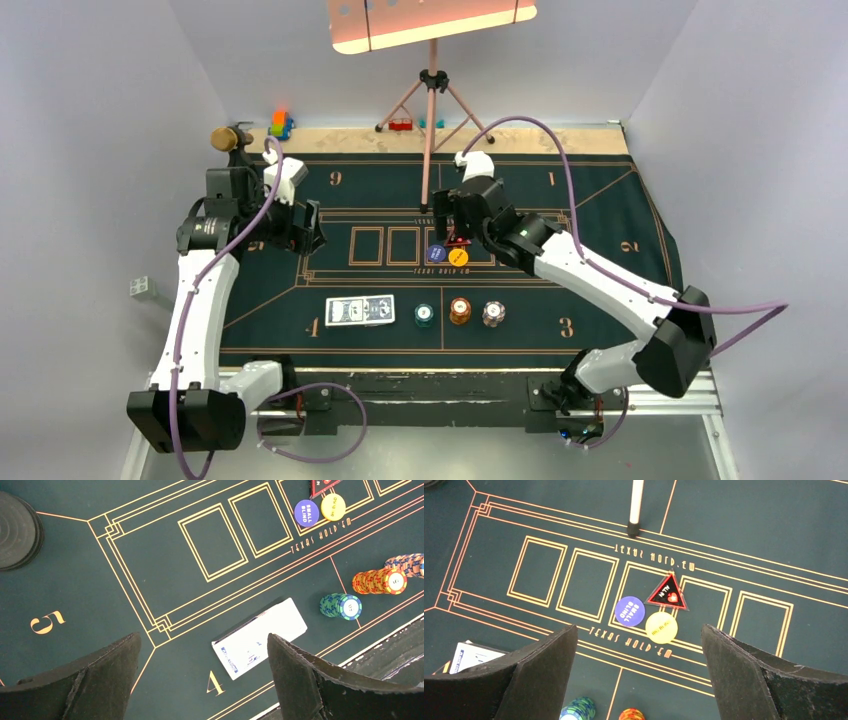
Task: Distribute texas hold em gaming equipment
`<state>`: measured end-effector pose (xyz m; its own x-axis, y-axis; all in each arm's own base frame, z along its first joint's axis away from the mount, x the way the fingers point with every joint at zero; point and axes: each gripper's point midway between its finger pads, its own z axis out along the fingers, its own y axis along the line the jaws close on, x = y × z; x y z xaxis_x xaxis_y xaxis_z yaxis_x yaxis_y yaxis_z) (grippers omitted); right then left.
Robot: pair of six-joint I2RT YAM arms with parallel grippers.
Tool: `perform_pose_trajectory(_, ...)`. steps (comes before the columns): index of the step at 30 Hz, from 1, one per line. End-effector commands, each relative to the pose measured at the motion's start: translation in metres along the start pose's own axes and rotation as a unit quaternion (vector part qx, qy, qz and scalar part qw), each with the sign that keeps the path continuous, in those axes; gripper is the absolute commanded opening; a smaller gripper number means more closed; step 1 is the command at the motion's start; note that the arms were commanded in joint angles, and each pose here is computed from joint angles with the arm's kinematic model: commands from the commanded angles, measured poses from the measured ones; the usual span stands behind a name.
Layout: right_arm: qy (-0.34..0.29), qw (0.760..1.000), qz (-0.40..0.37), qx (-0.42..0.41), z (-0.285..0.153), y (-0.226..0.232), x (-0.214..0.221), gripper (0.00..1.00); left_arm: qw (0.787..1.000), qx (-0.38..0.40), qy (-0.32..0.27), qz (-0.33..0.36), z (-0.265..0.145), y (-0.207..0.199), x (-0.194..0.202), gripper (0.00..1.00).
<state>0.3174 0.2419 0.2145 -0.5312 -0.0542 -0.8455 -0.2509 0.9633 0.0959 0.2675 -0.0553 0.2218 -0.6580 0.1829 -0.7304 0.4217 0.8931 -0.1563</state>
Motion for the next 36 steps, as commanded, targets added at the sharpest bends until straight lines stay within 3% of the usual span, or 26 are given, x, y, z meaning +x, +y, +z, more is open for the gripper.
perform_pose_trajectory(1, 0.014, 0.999, 0.024, -0.017, 0.022, 0.018, 0.012, 0.97, 1.0, -0.007, -0.014, 0.003, -0.001, 0.002, -0.011, 1.0)
perform_pose_trajectory(13, 0.11, 0.994, 0.025, -0.017, 0.098, 0.057, 0.09, 0.86, 0.999, 0.039, 0.01, 0.004, -0.004, -0.014, -0.002, 1.0)
perform_pose_trajectory(36, 0.135, 0.99, 0.011, 0.042, 0.127, 0.044, 0.116, 0.83, 0.999, 0.038, 0.01, -0.005, -0.005, -0.015, -0.002, 1.0)
